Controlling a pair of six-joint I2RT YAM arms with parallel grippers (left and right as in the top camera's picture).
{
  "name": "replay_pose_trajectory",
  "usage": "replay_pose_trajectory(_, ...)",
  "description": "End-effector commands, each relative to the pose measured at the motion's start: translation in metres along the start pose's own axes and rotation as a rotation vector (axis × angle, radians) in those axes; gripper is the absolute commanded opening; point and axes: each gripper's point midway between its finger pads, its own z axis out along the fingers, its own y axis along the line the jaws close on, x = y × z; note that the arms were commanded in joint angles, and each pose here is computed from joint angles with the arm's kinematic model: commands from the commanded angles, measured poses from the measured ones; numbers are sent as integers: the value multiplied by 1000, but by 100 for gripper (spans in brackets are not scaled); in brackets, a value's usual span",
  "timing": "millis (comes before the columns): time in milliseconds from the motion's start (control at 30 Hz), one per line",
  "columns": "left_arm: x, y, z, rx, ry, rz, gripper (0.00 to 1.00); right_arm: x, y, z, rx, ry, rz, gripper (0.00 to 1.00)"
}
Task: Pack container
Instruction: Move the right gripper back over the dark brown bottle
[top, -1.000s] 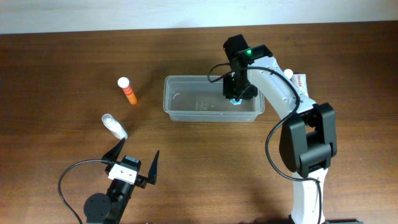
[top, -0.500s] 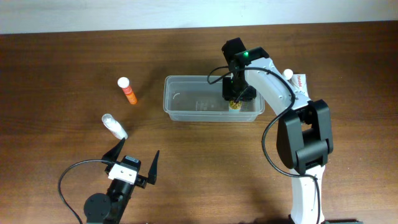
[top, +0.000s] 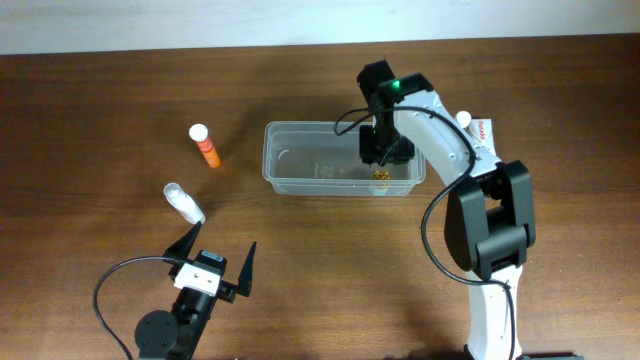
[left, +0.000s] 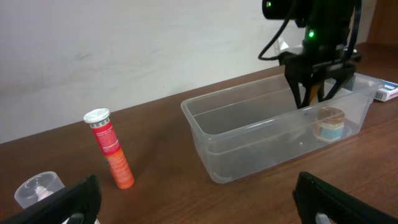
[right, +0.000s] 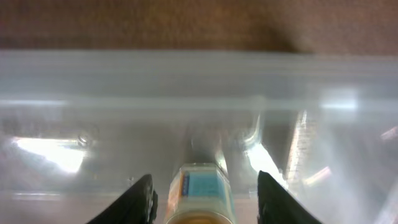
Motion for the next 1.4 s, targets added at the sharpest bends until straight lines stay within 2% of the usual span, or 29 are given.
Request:
replay_pose_trajectory(0,1,0,0,-1,1,13,99,-23,2,-48,-16,-93,-28,48)
replay_pose_trajectory(133,1,0,0,-1,1,13,99,-28,-4,-103,-16,-138,-18,54)
replay_pose_trajectory(200,1,0,0,-1,1,13,99,-31,-17,-132,10,-178,-1,67)
replay_pose_trajectory(300,1,0,0,-1,1,13,100,-37,-44,-164,48,-230,-3,98)
replay_pose_trajectory(467,1,0,0,-1,1,13,99,-33,-103,-180,78,-195,-46,98)
replay_pose_trajectory(633,1,0,0,-1,1,13,99,-24,-139,-153,-36,-82,-111,98)
replay_pose_trajectory(933,1,0,0,-1,1,13,99,-22,-216,-129,-27,-44,64,98)
replay_pose_trajectory(1367,1,0,0,-1,1,13,99,-20,-236,-63,-66,3,74,98)
